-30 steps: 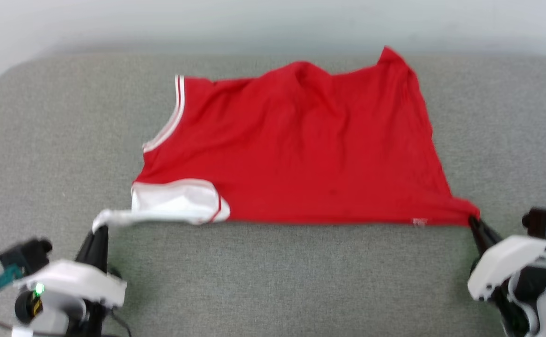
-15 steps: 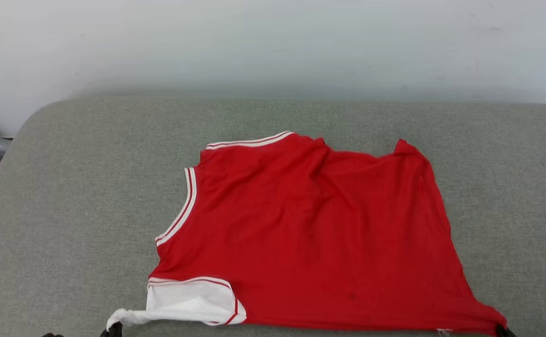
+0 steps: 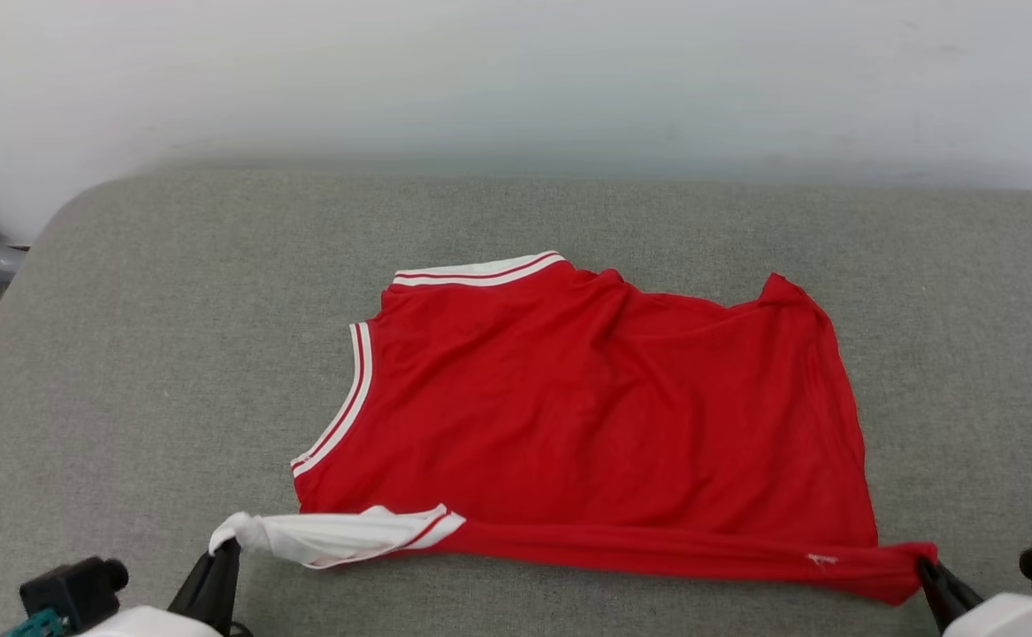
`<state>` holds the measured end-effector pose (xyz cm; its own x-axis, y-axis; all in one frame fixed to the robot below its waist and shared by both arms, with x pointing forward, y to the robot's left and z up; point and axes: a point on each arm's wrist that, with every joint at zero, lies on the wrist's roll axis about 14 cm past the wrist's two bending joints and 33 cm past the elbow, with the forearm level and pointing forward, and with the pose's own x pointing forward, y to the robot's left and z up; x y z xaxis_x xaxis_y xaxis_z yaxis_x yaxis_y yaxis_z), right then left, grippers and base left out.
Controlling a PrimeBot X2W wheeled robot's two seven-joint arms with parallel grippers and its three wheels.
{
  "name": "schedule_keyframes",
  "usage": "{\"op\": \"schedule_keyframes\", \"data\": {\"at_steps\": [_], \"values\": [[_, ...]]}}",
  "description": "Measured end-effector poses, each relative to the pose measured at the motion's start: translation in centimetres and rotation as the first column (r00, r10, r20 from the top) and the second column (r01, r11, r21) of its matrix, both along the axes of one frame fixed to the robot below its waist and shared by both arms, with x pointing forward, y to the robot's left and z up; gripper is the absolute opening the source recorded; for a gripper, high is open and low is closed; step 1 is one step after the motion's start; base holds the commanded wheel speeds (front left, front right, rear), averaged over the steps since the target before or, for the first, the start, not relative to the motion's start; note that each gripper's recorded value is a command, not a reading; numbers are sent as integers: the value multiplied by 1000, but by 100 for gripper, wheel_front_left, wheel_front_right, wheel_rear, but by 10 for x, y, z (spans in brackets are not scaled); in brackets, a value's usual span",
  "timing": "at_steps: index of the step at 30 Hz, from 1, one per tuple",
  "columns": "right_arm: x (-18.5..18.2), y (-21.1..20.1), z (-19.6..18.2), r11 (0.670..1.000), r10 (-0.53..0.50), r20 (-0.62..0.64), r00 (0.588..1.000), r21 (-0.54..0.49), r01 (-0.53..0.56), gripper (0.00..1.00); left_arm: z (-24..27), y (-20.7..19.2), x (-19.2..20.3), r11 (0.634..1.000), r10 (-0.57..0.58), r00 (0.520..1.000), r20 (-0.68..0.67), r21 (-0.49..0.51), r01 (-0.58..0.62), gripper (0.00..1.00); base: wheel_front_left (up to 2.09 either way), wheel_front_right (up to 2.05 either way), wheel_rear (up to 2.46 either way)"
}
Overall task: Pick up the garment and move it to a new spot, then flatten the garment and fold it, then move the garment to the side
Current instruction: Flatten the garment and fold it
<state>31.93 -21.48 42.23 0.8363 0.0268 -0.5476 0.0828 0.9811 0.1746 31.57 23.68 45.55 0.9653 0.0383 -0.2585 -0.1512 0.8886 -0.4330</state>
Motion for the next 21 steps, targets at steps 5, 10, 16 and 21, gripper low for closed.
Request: {"op": "schedule_keyframes", "data": {"at_steps": [5, 10, 16, 21], "values": [[34, 12, 7, 999, 37, 41, 998, -14, -36, 0, 7, -8, 36, 997, -69, 997, 30, 20, 68, 0, 0, 0, 0], [68, 22, 5, 997, 72, 49, 996, -33, -70, 0, -1, -15, 69, 994, -111, 993, 29, 19, 110, 0, 0, 0, 0], [89, 27, -21, 995, 92, -7, 996, -31, -92, 0, -32, -25, 92, 988, -157, 987, -42, 2, 157, 0, 0, 0, 0], [100, 27, -40, 994, 100, -37, 994, -35, -102, 0, -57, -34, 101, 981, -193, 975, -108, -21, 191, 0, 0, 0, 0]]}}
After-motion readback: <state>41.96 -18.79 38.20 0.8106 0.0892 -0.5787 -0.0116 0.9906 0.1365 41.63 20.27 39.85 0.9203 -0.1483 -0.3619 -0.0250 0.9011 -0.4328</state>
